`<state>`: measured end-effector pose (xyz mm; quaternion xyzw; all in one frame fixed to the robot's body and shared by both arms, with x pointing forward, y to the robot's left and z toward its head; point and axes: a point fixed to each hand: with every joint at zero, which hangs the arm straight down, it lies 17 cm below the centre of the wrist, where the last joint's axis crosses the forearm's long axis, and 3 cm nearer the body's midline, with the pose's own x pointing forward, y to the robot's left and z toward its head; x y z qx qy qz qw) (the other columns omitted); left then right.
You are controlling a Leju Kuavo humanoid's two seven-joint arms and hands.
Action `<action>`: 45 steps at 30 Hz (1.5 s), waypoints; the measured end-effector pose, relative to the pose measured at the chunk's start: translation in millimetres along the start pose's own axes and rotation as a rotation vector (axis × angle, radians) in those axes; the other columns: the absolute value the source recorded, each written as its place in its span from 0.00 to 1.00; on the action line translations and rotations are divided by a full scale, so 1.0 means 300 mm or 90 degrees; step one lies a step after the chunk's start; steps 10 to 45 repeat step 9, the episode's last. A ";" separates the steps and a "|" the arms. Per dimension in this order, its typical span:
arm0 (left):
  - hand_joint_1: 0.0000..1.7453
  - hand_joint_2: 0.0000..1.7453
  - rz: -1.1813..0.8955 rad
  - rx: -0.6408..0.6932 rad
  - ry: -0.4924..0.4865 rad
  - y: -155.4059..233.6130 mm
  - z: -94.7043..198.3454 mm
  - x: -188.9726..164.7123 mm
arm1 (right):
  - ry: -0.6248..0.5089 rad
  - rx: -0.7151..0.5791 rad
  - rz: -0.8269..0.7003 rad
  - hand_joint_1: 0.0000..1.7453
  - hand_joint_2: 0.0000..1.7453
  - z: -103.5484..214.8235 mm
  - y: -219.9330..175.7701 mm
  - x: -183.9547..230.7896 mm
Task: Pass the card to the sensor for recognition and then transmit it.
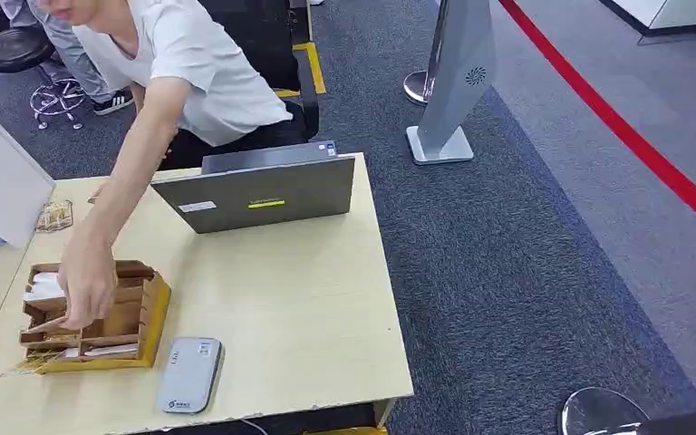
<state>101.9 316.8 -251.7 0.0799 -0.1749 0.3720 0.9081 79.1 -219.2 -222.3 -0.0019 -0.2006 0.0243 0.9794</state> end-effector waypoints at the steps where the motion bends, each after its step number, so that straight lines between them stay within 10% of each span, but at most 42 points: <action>1: 0.00 0.00 -0.011 -0.008 -0.001 -0.012 -0.002 0.002 | 0.000 0.004 -0.004 0.00 0.00 -0.005 0.007 0.000; 45: 0.00 0.00 -0.101 -0.060 -0.002 -0.079 -0.004 -0.009 | 0.006 0.025 -0.023 0.00 0.00 -0.041 0.027 -0.011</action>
